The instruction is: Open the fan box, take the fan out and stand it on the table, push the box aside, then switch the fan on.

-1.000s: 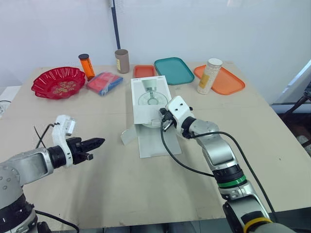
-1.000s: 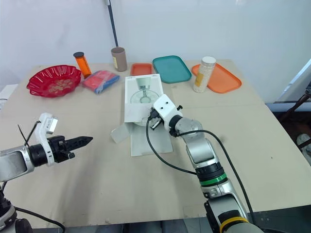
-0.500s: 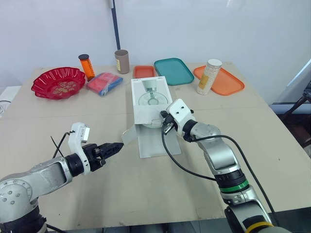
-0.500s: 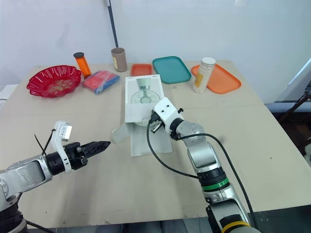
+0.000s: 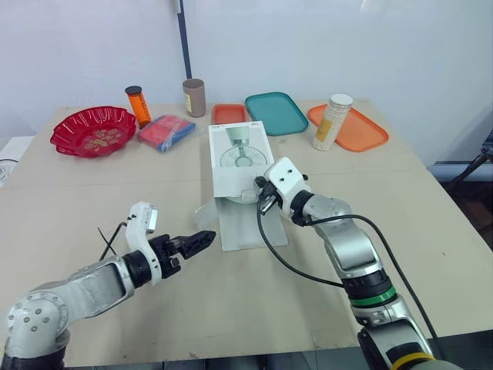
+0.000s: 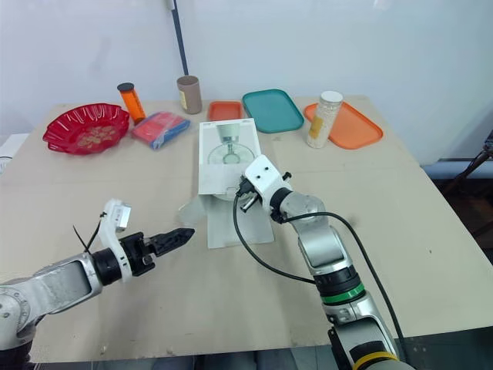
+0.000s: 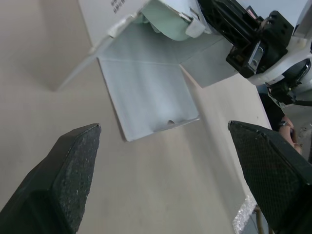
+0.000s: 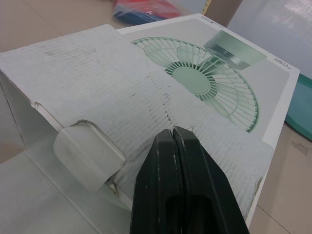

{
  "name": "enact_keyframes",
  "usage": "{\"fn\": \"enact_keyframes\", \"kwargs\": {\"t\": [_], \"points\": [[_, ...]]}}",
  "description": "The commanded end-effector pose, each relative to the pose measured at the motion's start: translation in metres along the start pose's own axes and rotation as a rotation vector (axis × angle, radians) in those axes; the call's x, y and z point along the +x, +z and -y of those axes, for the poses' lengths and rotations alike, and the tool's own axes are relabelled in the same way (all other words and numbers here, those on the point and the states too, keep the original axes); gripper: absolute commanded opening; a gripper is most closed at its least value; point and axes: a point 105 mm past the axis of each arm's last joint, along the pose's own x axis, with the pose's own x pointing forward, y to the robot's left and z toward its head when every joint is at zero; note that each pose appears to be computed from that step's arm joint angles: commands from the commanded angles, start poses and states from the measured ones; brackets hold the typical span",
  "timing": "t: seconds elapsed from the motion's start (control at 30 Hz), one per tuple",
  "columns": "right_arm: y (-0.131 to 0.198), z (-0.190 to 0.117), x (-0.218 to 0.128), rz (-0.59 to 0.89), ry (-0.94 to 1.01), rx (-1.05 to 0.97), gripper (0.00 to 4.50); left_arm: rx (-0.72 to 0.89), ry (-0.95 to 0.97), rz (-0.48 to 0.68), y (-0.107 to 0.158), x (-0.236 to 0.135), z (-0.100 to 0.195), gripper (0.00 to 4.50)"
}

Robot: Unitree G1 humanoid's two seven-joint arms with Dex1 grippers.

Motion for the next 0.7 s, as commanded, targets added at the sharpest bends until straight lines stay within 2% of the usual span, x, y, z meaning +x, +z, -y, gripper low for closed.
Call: {"fn": "enact_keyframes", "kwargs": {"t": [0.03, 0.2, 0.4, 0.7], "points": [[-0.018, -0.007, 0.000, -0.069, 0.038, 0.016, 0.00, -0.029, -0.033, 0.047, -0.001, 0.006, 0.012, 4.44], [-0.018, -0.006, 0.000, -0.072, 0.040, 0.009, 0.00, -0.089, -0.020, 0.129, 0.000, 0.023, 0.009, 4.44], [-0.018, -0.004, -0.002, -0.080, 0.047, -0.013, 0.00, -0.112, -0.003, 0.149, -0.005, 0.045, -0.001, 4.44], [-0.015, 0.001, -0.002, -0.082, 0.035, -0.022, 0.00, -0.026, 0.033, 0.160, 0.002, 0.076, -0.005, 4.44]]}}
